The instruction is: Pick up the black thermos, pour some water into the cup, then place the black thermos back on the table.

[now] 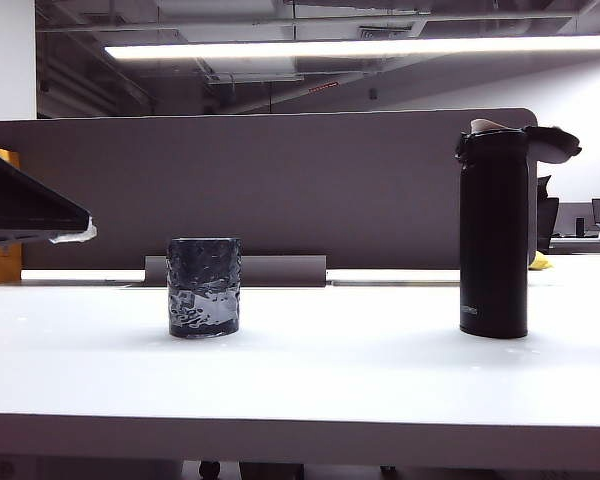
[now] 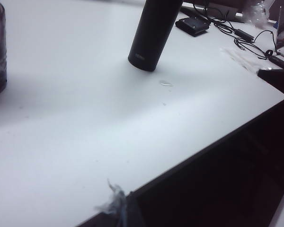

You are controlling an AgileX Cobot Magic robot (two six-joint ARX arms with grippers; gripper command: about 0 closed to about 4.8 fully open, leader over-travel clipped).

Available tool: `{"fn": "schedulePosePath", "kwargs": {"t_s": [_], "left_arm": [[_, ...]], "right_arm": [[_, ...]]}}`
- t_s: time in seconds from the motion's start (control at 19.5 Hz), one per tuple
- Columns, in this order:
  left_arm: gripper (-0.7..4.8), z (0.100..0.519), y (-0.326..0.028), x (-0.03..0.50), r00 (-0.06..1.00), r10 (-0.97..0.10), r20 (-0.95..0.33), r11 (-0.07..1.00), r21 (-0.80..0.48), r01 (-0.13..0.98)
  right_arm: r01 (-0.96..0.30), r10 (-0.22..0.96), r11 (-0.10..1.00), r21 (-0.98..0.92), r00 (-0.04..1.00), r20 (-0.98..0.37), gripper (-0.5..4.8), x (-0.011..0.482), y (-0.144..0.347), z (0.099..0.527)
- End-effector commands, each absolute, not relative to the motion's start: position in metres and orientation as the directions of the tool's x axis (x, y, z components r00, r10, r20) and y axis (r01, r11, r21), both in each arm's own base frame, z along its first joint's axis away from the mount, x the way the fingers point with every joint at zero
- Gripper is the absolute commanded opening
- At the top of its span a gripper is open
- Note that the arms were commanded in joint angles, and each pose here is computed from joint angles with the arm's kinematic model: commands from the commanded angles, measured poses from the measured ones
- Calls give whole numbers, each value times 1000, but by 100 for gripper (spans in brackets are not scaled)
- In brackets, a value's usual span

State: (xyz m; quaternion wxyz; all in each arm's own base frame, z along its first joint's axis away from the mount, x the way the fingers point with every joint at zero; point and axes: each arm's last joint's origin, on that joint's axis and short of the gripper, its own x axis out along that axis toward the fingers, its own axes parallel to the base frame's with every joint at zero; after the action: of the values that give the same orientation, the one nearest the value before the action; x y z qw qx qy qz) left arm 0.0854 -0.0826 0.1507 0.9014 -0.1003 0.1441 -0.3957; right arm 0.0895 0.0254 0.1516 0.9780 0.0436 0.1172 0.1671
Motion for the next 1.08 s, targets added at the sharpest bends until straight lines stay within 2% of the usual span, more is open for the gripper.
{"fn": "schedulePosePath", "kwargs": {"t_s": [0.05,0.31,0.56,0.72,0.82,0.98,1.08], "left_arm": [[-5,152,-83,86,645,-746,-168,662,-299,688],[-5,152,-83,86,646,-744,-173,664,-299,685],[-5,152,-83,86,646,-744,-173,665,-298,685],[-5,154,-81,85,657,-739,-150,667,-296,683],[-5,156,-77,85,661,-740,-125,664,-298,686],[-5,161,-67,89,694,-716,-72,680,-298,670],[-5,168,-52,94,781,-625,-1,749,-284,599]], "right_arm": [[-300,317,947,117,929,-188,-8,92,25,149],[-253,255,967,35,949,-185,-8,92,24,149],[-303,306,952,41,940,-150,-7,93,25,150],[-313,319,948,59,933,-164,36,93,26,148],[-315,321,947,65,934,-158,36,93,26,149],[-311,317,948,65,935,-158,36,93,26,149],[-311,317,948,65,935,-158,36,93,26,149]]}}
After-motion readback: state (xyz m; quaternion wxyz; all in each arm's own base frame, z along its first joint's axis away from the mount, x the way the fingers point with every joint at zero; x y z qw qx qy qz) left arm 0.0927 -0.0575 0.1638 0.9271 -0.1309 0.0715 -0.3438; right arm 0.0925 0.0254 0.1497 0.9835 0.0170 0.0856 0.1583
